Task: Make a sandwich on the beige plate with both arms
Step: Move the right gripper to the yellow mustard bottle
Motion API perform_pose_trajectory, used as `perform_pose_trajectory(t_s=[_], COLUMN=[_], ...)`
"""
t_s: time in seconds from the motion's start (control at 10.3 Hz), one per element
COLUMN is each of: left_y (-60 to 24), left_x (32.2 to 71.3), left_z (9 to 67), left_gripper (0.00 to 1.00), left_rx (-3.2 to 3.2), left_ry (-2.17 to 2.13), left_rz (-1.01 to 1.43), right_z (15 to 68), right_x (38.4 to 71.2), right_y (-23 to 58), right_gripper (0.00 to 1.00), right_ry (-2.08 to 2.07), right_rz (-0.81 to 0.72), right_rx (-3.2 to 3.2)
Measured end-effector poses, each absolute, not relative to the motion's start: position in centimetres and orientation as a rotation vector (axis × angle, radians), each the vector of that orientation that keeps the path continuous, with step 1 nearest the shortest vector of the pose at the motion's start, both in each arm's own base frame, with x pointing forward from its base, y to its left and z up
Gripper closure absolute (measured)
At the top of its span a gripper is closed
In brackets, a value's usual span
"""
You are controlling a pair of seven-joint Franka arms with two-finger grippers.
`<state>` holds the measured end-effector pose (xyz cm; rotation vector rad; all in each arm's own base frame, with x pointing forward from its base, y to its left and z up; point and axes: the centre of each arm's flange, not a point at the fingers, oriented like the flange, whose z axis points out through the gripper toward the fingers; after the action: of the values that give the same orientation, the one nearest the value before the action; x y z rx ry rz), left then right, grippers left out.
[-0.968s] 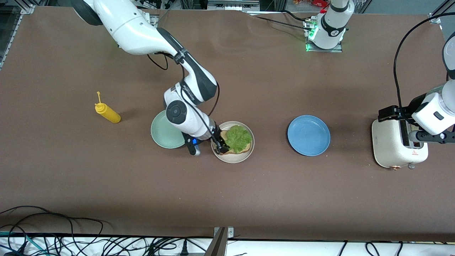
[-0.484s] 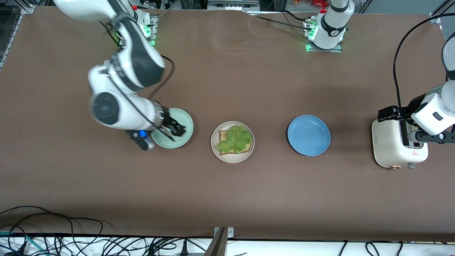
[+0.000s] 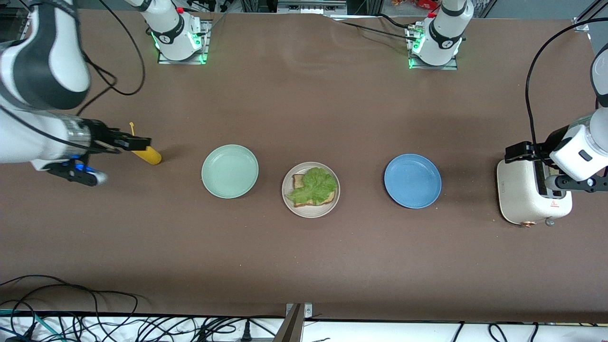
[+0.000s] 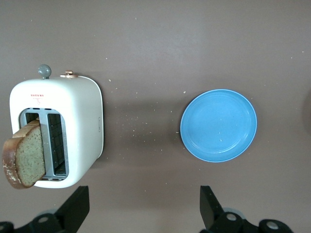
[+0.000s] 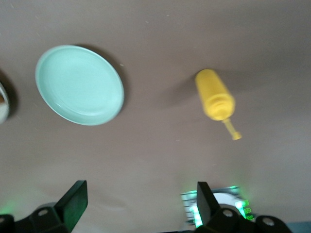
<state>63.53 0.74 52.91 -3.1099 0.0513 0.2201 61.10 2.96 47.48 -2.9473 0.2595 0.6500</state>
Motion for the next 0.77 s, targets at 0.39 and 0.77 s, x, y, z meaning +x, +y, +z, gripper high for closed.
perform_pose_trajectory(t_s=[0.39, 0.77], left_y=[0.7, 0.7], left_x=[63.5, 63.5], left_z=[52.9, 52.9], left_gripper=[0.0, 0.0], left_rx=[-3.11, -3.11], left_ry=[0.048, 0.048], left_rz=[0.22, 0.221], right_z=[43.9, 38.9], right_x=[57.9, 53.2], right_y=[-8.1, -16.3], right_gripper=[0.0, 0.01], right_ry=[-0.334, -0.824], right_rz=[0.447, 0.029], right_rx=[-2.847, -2.541])
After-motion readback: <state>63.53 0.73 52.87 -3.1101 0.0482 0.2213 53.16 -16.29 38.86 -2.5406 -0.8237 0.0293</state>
